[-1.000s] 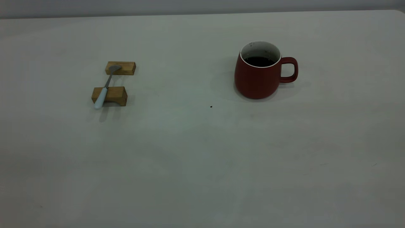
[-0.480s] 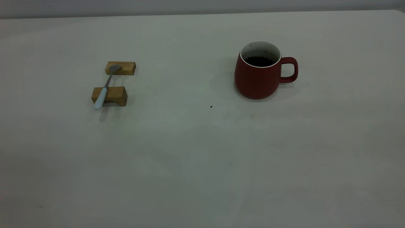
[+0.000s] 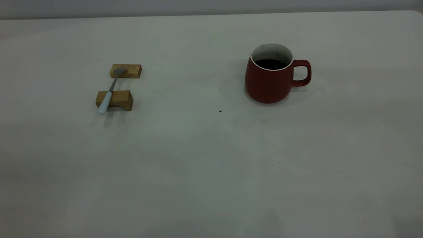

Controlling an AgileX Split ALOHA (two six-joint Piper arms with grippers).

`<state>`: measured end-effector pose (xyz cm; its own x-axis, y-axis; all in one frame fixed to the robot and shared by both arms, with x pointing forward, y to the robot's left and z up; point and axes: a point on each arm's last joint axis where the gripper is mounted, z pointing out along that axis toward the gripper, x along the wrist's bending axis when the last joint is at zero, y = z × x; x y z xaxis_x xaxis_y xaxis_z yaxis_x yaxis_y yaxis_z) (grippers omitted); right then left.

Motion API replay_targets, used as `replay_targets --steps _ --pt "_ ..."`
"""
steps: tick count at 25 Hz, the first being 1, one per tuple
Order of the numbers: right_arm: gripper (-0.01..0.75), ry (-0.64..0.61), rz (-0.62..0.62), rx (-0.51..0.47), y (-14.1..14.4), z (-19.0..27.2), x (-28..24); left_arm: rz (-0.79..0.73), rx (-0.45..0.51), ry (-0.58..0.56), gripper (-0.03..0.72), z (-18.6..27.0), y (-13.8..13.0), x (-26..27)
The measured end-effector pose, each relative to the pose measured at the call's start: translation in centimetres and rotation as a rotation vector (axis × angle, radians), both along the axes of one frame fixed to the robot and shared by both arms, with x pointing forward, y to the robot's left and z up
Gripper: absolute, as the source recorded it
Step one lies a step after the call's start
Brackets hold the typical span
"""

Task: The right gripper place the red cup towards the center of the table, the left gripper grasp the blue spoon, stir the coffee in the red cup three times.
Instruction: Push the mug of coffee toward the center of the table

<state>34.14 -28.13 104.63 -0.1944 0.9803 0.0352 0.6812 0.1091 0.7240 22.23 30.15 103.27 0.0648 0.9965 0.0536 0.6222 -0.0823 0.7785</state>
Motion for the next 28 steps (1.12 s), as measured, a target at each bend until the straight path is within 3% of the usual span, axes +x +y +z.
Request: replay_targets --steps 7,12,19,25,28 --pt "0.629 0.125 0.152 -0.159 0.5 -2.8 9.5 0.000 0.000 0.000 0.445 0.0 0.0 0.0" --pt "0.612 0.213 0.272 -0.189 1.4 -5.7 16.1 0.000 0.000 0.000 0.445 0.0 0.0 0.0" --pt "0.592 0.271 0.639 -0.296 5.3 -12.7 22.9 0.001 -0.001 0.000 0.445 0.0 0.0 0.0" --pt "0.592 0.244 0.928 -0.483 5.0 -18.6 26.4 0.001 -0.001 0.000 0.445 0.0 0.0 0.0" --pt "0.592 0.207 0.986 -0.520 4.3 -20.1 28.1 0.001 -0.001 0.000 0.445 0.0 0.0 0.0"
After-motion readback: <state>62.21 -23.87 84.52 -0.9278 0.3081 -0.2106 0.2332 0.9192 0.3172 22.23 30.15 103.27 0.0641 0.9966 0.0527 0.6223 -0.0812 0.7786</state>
